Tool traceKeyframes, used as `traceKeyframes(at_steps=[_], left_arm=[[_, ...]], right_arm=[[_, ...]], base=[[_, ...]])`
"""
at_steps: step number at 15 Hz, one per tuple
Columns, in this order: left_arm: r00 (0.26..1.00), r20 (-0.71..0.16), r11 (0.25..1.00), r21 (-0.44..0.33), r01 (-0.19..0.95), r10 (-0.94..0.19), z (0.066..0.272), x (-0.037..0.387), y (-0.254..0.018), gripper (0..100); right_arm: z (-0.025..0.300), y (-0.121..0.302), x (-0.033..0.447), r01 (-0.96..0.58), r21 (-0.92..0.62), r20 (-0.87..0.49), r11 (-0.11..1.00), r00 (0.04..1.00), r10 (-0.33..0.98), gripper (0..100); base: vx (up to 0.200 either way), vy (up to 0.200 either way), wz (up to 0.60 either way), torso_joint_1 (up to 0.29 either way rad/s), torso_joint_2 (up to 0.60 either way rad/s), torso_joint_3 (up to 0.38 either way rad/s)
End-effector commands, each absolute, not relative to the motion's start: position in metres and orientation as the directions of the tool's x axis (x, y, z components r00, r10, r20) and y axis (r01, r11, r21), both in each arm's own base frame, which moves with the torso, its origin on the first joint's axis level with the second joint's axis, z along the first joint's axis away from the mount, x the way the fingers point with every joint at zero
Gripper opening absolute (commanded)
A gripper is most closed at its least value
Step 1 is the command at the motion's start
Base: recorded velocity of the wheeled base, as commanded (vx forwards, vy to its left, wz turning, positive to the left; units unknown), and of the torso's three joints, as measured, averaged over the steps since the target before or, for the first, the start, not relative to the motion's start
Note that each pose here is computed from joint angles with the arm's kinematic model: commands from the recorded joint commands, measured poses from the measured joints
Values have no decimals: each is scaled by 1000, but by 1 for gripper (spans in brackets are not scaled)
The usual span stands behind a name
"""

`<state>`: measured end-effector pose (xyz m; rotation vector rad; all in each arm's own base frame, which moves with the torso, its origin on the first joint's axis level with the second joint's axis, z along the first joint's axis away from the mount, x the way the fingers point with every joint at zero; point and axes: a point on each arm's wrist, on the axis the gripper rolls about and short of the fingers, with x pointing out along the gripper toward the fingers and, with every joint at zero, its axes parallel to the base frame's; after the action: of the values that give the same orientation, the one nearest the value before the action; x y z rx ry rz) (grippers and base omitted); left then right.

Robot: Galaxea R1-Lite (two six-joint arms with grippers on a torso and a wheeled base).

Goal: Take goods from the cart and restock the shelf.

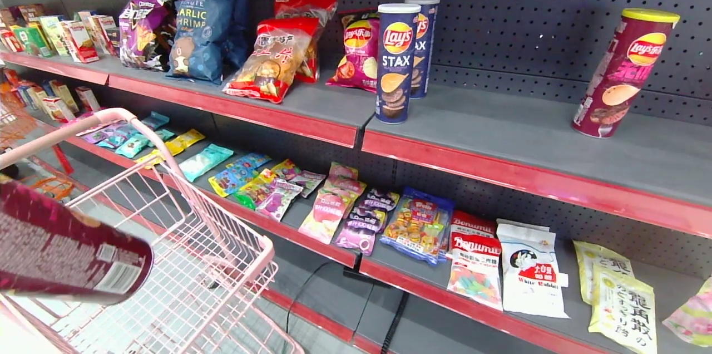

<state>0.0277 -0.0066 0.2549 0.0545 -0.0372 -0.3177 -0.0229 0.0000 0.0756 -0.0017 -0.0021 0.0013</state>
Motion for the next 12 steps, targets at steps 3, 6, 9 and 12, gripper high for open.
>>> traceKeyframes(at_steps=[3,6,9,12], left_arm=[[951,80,953,80,293,-299,244,-11,-9,0],[950,84,952,89,292,-299,245,-12,-9,0],[950,81,951,107,292,-301,247,-11,-9,0],[951,73,946,146,288,-301,253,-5,-9,0]], right_arm=[[76,0,-23,-3,2,2,1000,1000,3,100],[76,0,-23,-6,3,3,1000,1000,6,100],[76,0,-23,-6,3,3,1000,1000,6,100],[76,0,-23,-6,3,3,1000,1000,6,100]], base=[[0,0,0,217,-566,-346],[0,0,-400,229,-566,-341],[0,0,-600,61,-159,-103],[0,0,-600,20,-18,-11]])
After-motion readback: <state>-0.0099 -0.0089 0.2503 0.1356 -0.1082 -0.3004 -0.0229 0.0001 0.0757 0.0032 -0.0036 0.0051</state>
